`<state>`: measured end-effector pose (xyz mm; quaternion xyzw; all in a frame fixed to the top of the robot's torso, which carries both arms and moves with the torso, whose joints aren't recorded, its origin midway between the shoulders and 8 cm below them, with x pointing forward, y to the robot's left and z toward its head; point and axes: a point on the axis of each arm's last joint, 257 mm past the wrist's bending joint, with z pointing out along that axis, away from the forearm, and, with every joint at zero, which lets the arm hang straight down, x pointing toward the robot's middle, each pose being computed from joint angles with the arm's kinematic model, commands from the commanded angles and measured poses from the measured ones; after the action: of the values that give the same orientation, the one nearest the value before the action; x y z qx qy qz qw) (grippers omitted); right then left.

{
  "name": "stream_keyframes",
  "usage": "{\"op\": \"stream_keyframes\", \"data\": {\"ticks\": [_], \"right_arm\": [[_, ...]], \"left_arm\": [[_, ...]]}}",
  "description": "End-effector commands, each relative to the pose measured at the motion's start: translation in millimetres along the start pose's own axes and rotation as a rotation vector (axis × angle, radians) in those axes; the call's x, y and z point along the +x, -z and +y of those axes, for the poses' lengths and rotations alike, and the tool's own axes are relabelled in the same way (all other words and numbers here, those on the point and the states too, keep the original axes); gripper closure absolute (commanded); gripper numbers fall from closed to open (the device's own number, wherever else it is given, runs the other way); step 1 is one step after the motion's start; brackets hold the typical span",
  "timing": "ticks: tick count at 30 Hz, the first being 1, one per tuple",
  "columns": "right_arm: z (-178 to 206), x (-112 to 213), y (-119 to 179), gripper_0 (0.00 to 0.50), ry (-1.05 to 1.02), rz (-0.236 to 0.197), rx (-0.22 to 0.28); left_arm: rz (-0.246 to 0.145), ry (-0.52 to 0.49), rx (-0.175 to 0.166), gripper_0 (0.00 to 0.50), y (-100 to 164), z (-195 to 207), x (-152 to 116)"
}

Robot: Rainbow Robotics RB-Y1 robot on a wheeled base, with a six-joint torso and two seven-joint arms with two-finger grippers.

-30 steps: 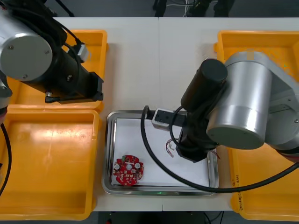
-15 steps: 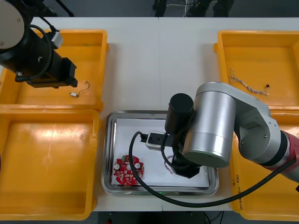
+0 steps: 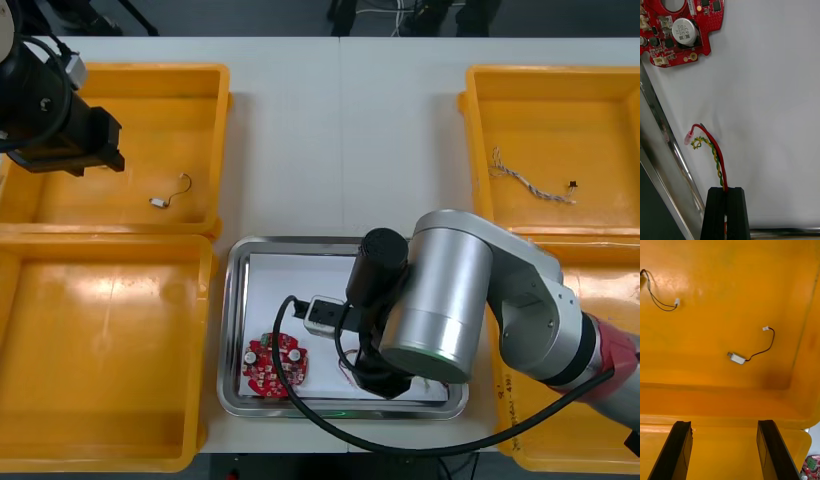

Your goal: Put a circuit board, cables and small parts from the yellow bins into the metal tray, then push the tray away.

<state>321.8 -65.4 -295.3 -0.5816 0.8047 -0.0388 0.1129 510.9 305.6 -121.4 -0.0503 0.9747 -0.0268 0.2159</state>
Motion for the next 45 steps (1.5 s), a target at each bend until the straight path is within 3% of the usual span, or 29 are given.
{"op": "stream_keyframes", "data": {"ticks": [1,7,12,18,20,21,22,25,26,27,28,38,45], "right_arm": [[22.1,-9.2,-10.8,0.5,0.014,-0.031,-0.015],[23.3,-13.7,-23.4,0.5,0.044,-0.05,0.047],[24.7,-9.7,-25.4,0.5,0.042,-0.044,0.04],[22.4,-5.2,-27.1,0.5,0.035,-0.036,0.048],[18.2,-5.3,-27.0,0.396,0.038,-0.035,0.063],[17.1,-5.3,-26.9,0.396,0.037,-0.035,0.068],[15.7,-5.6,-26.4,0.229,0.035,-0.037,0.074],[13.2,-6.0,-26.4,0.192,0.029,-0.037,0.084],[13.4,-6.4,-26.1,0.055,0.031,-0.038,0.084],[12.5,-6.9,-25.8,0.055,0.028,-0.04,0.086],[11.9,-6.2,-26.1,0.0,0.027,-0.038,0.087],[3.5,-9.5,-21.2,0.0,0.015,-0.05,0.117],[-13.4,-22.6,2.8,0.0,-0.022,-0.098,0.107]], "left_arm": [[-0.057,-0.045,-0.044,0.0,27.2,23.0,-29.1],[-0.021,0.0,-0.057,0.0,18.1,41.4,-25.3],[-0.023,0.034,-0.063,0.0,19.3,53.4,-27.1],[-0.032,0.071,-0.118,0.0,19.0,72.4,-29.2],[-0.031,0.094,-0.114,0.0,13.2,78.8,-30.9],[-0.039,0.105,-0.106,0.0,9.1,81.4,-34.1],[-0.05,0.114,-0.101,0.0,6.4,83.1,-38.0],[-0.08,0.128,-0.102,0.0,-1.8,90.2,-47.4],[-0.085,0.129,-0.1,0.0,-3.1,90.8,-49.0],[-0.097,0.129,-0.099,0.0,-5.6,92.5,-52.3],[-0.109,0.129,-0.1,0.0,-7.3,94.2,-55.6],[-0.216,0.107,-0.093,0.0,-5.2,94.1,-83.7],[-0.242,0.106,-0.08,0.0,-12.4,97.8,-97.3]]}}
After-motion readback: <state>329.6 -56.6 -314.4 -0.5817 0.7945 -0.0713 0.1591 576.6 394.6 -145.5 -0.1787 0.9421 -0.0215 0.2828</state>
